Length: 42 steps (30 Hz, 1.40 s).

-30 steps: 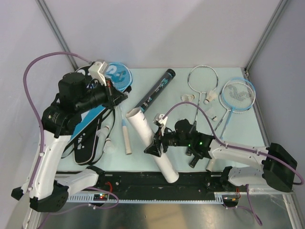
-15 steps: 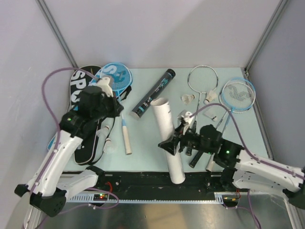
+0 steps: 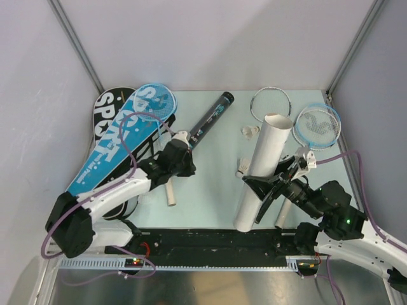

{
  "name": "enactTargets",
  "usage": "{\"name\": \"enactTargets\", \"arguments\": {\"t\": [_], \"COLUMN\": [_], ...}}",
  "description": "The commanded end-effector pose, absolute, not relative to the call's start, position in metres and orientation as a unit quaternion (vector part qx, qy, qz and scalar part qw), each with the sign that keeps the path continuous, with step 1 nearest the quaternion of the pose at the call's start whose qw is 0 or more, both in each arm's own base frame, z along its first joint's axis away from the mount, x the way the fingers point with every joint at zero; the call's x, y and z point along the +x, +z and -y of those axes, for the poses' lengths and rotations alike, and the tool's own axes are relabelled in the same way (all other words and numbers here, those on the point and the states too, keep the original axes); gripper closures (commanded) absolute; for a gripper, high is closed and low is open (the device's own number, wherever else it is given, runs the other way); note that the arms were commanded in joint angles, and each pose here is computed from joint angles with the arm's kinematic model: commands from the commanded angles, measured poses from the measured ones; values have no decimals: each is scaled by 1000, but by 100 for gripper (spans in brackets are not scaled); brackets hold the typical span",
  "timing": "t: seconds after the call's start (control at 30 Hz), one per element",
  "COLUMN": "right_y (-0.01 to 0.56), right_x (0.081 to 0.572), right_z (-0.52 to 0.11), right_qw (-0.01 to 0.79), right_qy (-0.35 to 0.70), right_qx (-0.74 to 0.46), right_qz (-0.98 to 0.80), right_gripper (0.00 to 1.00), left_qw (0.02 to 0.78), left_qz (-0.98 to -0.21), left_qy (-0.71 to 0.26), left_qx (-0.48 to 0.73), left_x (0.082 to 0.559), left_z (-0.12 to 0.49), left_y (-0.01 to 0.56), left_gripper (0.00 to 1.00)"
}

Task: Pack up the badminton gear
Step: Place the lid at the center of the board.

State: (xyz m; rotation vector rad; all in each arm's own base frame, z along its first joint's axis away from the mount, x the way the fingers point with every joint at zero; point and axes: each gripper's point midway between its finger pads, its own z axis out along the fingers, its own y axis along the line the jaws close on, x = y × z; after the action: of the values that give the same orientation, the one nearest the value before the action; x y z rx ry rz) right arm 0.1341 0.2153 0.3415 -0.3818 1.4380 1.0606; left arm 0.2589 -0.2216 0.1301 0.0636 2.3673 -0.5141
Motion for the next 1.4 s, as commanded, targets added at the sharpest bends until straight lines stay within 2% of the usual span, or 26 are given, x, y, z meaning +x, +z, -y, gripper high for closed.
{"name": "enactTargets", "arguments": {"t": [0.0, 0.13, 0.2, 0.4, 0.63, 0.7, 0.73, 0.8, 1.0, 1.13, 1.37], "right_y": [350, 339, 332, 322, 308, 305, 303, 301, 299, 297, 295], "right_x": [139, 144, 149, 154, 161, 161, 161, 162, 163, 166, 164], "right_z": [-204, -205, -206, -207, -204, -204, -205, -207, -215, -216, -218], "right_qw": [632, 634, 633, 627, 620, 614, 611, 608, 602, 604, 600], "right_qy": [440, 413, 397, 382, 356, 357, 357, 359, 368, 361, 363], "right_qx": [-156, -169, -172, -169, -158, -155, -153, -150, -151, -149, -158], "right_qz": [-618, -631, -642, -658, -681, -687, -689, -692, -692, -695, -695], "right_gripper": [62, 62, 62, 62, 59, 59, 59, 58, 58, 58, 58], "left_qw": [397, 366, 354, 354, 428, 457, 471, 493, 518, 525, 488], "left_qz": [-891, -905, -911, -911, -880, -868, -861, -845, -780, -758, -759], "left_qy": [-217, -215, -211, -208, -204, -181, -171, -159, -186, -169, -112], "left_qx": [-18, -20, -19, -27, -42, -68, -86, -131, -297, -349, -416], "left_x": [282, 278, 274, 269, 277, 280, 282, 284, 278, 269, 254], "left_z": [242, 250, 253, 248, 228, 207, 195, 168, 90, 55, 15], "left_y": [123, 95, 85, 83, 138, 157, 166, 181, 197, 185, 146], "left_gripper": [100, 97, 91, 62, 35, 24, 12, 3, 0, 0, 0]}}
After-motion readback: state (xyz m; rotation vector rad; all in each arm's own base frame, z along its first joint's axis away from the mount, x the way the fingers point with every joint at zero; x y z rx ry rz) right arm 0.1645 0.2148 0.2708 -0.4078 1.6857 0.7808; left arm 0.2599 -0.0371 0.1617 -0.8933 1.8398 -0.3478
